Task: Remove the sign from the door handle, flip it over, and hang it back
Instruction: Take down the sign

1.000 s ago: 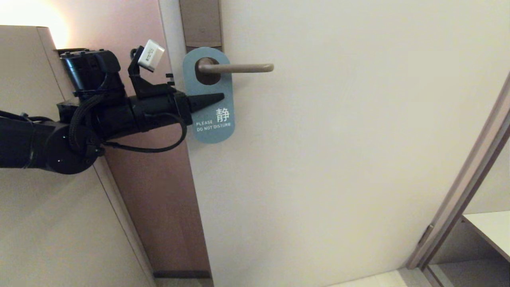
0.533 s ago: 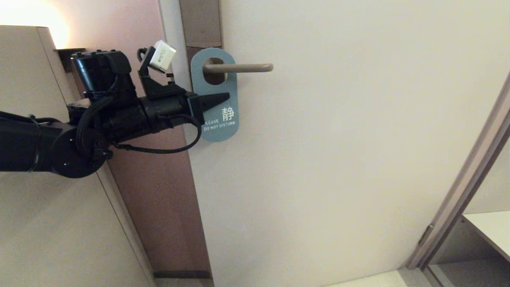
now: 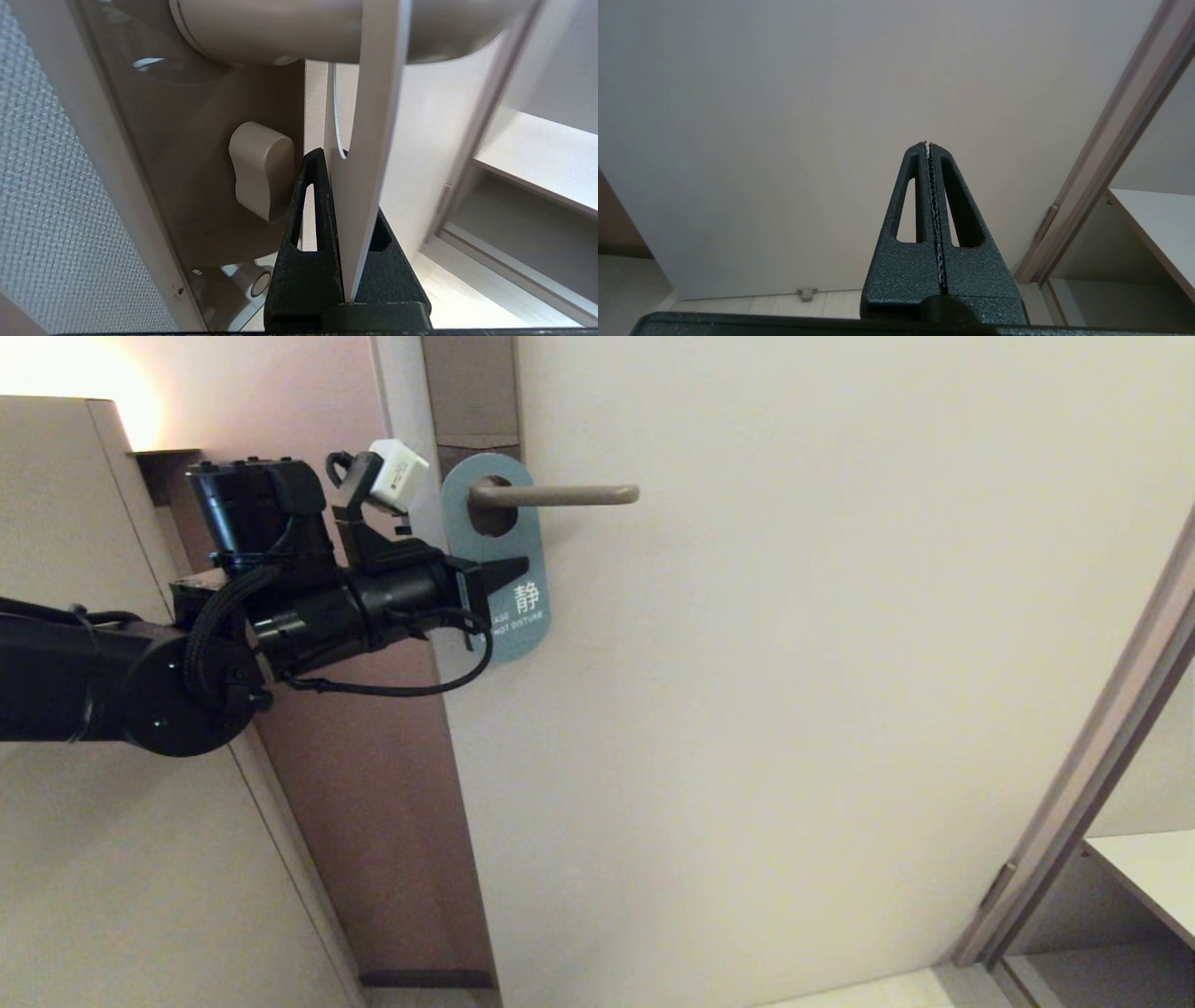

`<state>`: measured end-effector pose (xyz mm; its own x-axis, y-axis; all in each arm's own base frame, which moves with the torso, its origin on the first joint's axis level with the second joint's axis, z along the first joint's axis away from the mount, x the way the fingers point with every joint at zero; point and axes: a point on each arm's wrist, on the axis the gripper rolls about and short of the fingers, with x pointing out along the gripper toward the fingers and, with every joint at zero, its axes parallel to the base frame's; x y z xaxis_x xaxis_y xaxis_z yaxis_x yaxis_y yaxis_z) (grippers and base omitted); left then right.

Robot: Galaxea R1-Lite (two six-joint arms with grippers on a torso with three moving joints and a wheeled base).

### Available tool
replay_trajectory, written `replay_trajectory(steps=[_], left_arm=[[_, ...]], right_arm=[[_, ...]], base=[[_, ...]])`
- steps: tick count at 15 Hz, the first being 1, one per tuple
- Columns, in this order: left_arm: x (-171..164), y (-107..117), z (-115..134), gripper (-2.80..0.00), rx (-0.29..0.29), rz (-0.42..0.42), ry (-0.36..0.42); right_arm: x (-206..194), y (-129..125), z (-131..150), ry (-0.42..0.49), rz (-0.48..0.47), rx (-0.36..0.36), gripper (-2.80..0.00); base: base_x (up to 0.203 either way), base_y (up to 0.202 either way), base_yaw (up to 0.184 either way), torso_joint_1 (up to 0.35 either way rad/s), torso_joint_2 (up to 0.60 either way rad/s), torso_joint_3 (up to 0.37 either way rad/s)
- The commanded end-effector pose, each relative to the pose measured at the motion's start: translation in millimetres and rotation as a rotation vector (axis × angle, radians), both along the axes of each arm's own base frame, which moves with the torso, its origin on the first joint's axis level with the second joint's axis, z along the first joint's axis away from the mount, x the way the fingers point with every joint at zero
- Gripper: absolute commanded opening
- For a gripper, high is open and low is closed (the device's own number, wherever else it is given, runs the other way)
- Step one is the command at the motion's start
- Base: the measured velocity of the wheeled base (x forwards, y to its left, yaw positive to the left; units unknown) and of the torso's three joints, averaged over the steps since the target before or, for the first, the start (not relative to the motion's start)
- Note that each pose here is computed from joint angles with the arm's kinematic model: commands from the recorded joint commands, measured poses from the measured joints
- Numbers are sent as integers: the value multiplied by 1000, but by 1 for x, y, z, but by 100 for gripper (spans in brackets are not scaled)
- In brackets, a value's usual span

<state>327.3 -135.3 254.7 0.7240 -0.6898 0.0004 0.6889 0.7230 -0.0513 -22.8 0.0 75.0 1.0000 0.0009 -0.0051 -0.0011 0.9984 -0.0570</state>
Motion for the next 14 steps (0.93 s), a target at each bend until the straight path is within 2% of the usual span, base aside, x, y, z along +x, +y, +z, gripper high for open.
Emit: replay_trajectory(steps=[1, 9, 14], left_arm=[[-3, -6, 2, -280, -3, 13, -6], [-25, -28, 13, -280, -6, 25, -14], [-28, -33, 14, -280, -7, 47, -18]], right_arm=[[0, 0, 0, -1, -1, 0, -280], [0, 0, 0, -1, 0, 0, -280], [0, 0, 0, -1, 1, 0, -280]], base=[[0, 0, 0, 0, 0, 0], [0, 0, 0, 0, 0, 0], [0, 0, 0, 0, 0, 0]])
